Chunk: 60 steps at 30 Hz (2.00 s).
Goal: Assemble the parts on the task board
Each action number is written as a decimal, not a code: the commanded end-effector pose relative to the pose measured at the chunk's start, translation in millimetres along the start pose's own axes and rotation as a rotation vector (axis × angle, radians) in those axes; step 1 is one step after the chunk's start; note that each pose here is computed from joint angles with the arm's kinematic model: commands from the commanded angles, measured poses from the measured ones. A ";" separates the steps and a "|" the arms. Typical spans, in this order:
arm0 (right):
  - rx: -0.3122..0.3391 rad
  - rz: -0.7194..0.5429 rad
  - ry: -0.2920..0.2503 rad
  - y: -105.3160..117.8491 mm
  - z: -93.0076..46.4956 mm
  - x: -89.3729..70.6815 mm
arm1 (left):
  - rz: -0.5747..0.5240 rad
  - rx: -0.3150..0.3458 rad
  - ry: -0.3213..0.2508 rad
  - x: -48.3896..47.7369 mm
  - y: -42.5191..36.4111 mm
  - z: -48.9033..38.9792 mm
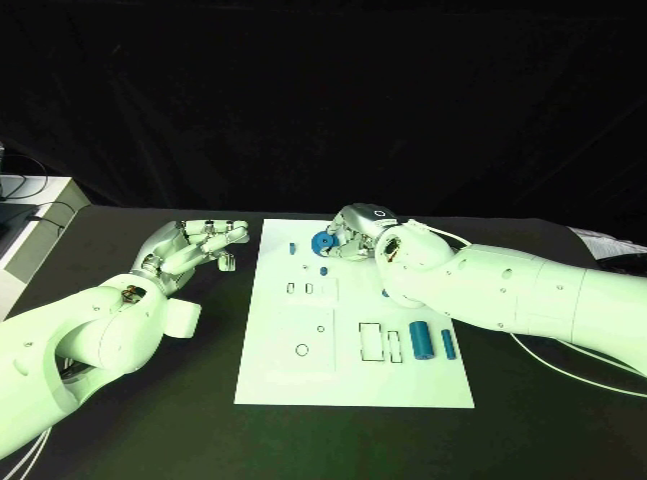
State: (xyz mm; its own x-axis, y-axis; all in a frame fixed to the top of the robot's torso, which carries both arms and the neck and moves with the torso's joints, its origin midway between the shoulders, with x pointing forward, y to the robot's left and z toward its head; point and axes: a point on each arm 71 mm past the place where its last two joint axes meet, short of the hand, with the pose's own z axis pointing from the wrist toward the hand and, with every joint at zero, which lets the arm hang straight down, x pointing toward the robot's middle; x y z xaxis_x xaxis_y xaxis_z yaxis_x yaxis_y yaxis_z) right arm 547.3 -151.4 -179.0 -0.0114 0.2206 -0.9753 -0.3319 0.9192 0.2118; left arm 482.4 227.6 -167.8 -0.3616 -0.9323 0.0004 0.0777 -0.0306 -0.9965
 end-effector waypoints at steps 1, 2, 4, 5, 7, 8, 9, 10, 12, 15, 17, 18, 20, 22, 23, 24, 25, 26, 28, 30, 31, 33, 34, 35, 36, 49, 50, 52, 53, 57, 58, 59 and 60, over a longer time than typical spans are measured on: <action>-0.025 0.036 0.031 1.7 -1.4 2.8 | -0.003 0.005 0.013 1.6 -0.7 0.4; -0.024 0.038 0.033 1.4 -1.5 2.9 | -0.003 0.005 0.013 1.6 -0.7 0.4; -0.019 0.041 0.041 0.5 -1.4 3.6 | -0.003 0.005 0.012 1.5 -0.6 0.5; -0.015 0.041 0.046 -0.1 -1.3 4.0 | -0.003 0.005 0.012 1.5 -0.6 0.5; -0.003 0.039 0.059 -1.6 -0.8 5.1 | -0.003 0.005 0.012 1.5 -0.6 0.5; 0.002 0.036 0.065 -2.3 -0.7 5.5 | -0.003 0.005 0.012 1.5 -0.6 0.6; 0.006 0.034 0.070 -2.8 -0.6 5.9 | -0.003 0.005 0.012 1.5 -0.5 0.6; 0.015 0.029 0.081 -3.9 -0.5 6.7 | -0.003 0.005 0.012 1.6 -0.5 0.6; 0.027 0.020 0.095 -5.4 -0.3 7.7 | -0.003 0.004 0.012 1.5 -0.5 0.5; 0.040 0.009 0.109 -7.2 -0.3 8.6 | -0.002 0.004 0.012 1.3 -0.6 0.4; 0.045 0.004 0.115 -8.1 -0.4 9.0 | -0.002 0.004 0.011 1.2 -0.6 0.4; 0.047 0.002 0.117 -8.4 -0.5 9.1 | -0.002 0.004 0.011 1.2 -0.6 0.3; 0.049 -0.002 0.122 -8.9 -1.1 9.2 | -0.002 0.004 0.012 1.2 -0.6 0.3; 0.049 -0.003 0.122 -9.2 -2.0 9.0 | -0.002 0.004 0.012 1.3 -0.6 0.3; 0.044 -0.001 0.113 -9.1 -3.3 7.9 | -0.002 0.004 0.012 1.2 -0.6 0.3; 0.040 0.002 0.101 -9.1 -4.5 6.8 | -0.002 0.004 0.012 1.2 -0.6 0.2; 0.036 0.006 0.087 -9.3 -5.5 5.6 | -0.002 0.004 0.011 1.1 -0.7 0.2; 0.030 0.013 0.066 -9.6 -7.0 3.7 | -0.002 0.004 0.011 1.0 -0.7 0.1; 0.018 0.032 0.019 -11.0 -10.3 -0.8 | -0.002 0.004 0.011 0.8 -0.7 0.0; 0.006 0.061 -0.032 -13.8 -14.4 -6.3 | -0.001 0.005 0.010 0.5 -0.8 -0.1; 0.001 0.075 -0.055 -15.3 -16.6 -9.0 | -0.001 0.005 0.009 0.3 -0.8 -0.1; -0.010 0.107 -0.096 -18.7 -21.4 -14.8 | 0.000 0.006 0.008 -0.1 -0.9 -0.2; -0.016 0.129 -0.115 -21.2 -24.7 -18.3 | 0.000 0.007 0.007 -0.4 -0.9 -0.2; -0.020 0.148 -0.128 -23.4 -27.5 -21.2 | 0.000 0.007 0.006 -0.7 -0.9 -0.3; -0.023 0.173 -0.140 -26.4 -31.1 -24.9 | 0.001 0.008 0.005 -1.1 -0.8 -0.3; -0.018 0.337 -0.064 -96.9 -64.2 -52.1 | -0.002 0.011 0.004 -3.1 0.9 0.5; -0.019 0.327 -0.055 -103.5 -65.9 -53.0 | -0.003 0.011 0.005 -2.9 1.2 0.6; -0.017 0.307 -0.042 -115.0 -68.6 -54.6 | -0.005 0.010 0.008 -2.3 1.8 0.7; -0.013 0.296 -0.036 -121.1 -69.9 -55.3 | -0.006 0.010 0.009 -1.9 2.1 0.8; 0.002 0.246 -0.019 -140.3 -72.9 -56.6 | -0.009 0.009 0.013 -0.7 3.3 1.2; 0.006 0.238 -0.017 -143.1 -73.0 -56.5 | -0.009 0.008 0.014 -0.6 3.6 1.2; 0.009 0.232 -0.015 -145.5 -72.9 -56.3 | -0.010 0.008 0.014 -0.4 3.9 1.3; 0.014 0.225 -0.011 -148.0 -72.7 -55.7 | -0.010 0.008 0.015 -0.3 4.3 1.3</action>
State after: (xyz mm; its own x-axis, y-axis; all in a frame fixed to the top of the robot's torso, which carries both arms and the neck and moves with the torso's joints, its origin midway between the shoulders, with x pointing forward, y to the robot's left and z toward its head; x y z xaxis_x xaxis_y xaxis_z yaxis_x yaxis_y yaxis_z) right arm 528.9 -328.5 -157.3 -0.0152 0.4542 -0.8908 -0.2520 0.8604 0.4430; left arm 484.8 230.0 -173.0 -0.3538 -0.9353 0.0015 0.0700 -0.0281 -0.9972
